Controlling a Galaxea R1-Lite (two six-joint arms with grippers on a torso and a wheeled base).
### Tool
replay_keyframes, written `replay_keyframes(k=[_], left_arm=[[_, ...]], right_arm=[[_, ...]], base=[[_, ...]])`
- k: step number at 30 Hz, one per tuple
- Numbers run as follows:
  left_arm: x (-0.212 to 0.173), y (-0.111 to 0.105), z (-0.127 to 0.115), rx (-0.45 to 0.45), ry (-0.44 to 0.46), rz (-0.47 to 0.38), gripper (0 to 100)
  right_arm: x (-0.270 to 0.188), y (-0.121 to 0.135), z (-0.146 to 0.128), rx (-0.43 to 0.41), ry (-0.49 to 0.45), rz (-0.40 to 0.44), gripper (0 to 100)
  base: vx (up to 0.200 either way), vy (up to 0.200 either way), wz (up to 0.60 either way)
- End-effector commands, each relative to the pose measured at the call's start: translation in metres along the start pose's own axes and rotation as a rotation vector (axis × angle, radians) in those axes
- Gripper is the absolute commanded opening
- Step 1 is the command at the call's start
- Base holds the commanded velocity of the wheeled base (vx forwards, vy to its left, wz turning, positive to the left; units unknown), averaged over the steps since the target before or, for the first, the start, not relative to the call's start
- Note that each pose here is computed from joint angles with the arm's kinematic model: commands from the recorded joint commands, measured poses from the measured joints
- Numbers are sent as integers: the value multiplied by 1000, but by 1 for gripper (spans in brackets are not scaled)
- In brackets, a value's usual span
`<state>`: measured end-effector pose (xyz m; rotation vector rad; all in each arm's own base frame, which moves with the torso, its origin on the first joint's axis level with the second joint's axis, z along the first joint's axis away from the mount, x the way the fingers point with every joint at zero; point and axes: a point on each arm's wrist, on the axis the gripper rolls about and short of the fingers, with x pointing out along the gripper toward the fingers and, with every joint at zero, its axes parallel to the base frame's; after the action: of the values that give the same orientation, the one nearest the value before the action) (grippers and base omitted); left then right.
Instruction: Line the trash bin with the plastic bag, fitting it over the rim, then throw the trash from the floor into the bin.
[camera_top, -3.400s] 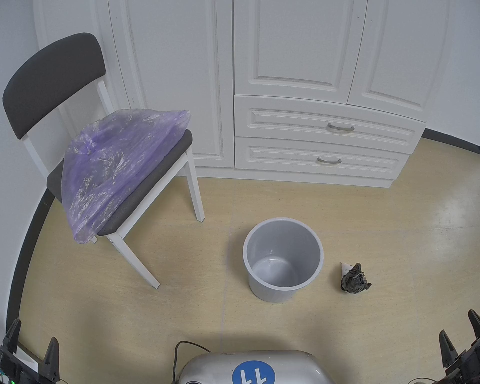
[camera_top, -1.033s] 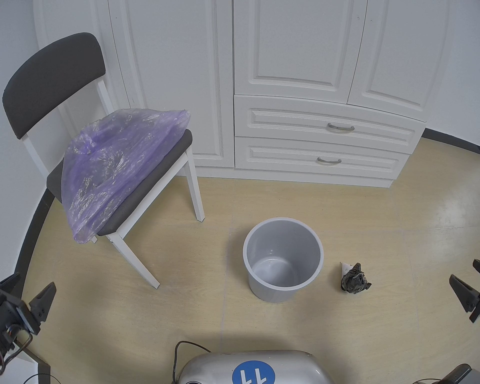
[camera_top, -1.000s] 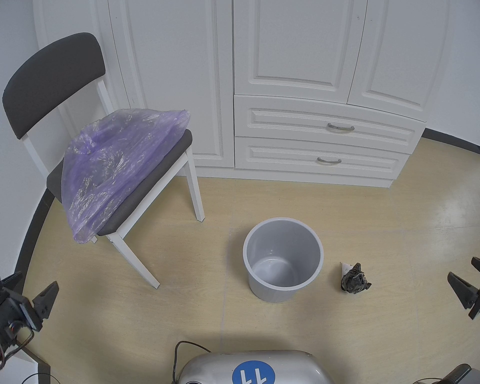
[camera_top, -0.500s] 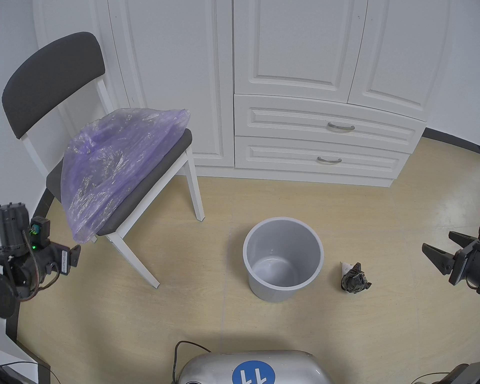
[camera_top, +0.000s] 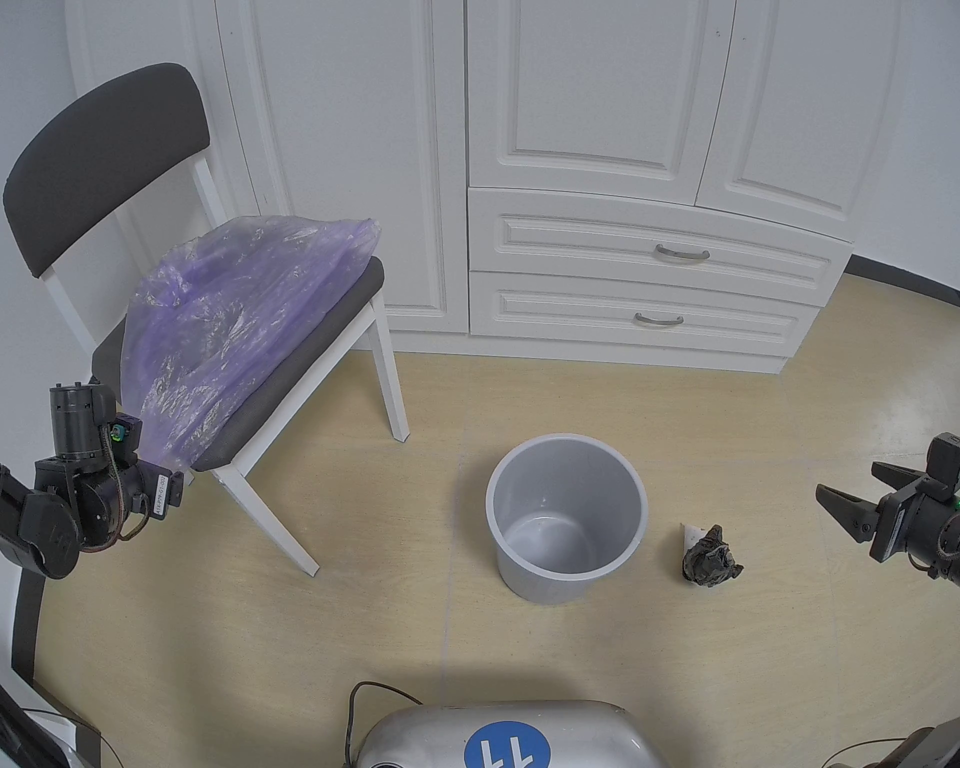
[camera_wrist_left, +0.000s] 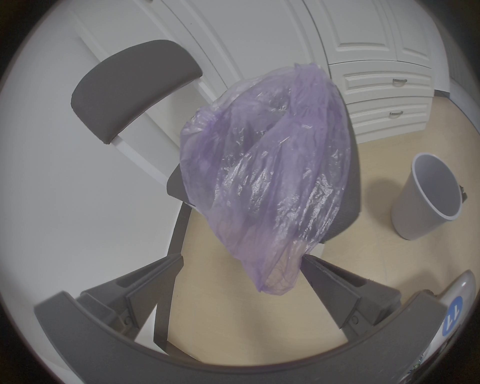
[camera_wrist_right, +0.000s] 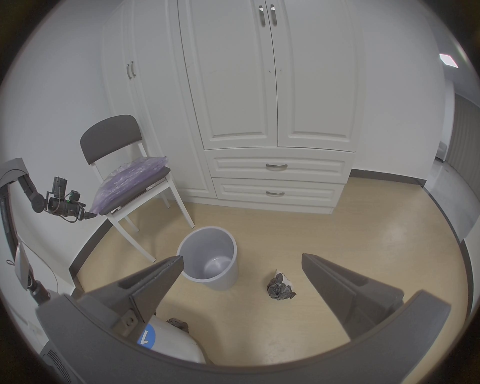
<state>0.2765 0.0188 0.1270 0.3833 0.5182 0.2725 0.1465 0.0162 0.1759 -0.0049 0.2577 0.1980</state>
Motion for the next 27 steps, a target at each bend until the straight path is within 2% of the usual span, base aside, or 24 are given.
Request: replay_keyframes(k=[1,5,27], left_arm=[[8,11,-1,-32,-7,44,100],[11,18,-1,-53,-30,67,100],[38,7,13,-59,-48,53,100]], right_arm=[[4,0,-1,8,12,3,100],[3,0,0,9,8,3,100],[-6,2,3,-11,-32,7,100]], base=[[0,0,0],[0,0,0],[0,0,0]])
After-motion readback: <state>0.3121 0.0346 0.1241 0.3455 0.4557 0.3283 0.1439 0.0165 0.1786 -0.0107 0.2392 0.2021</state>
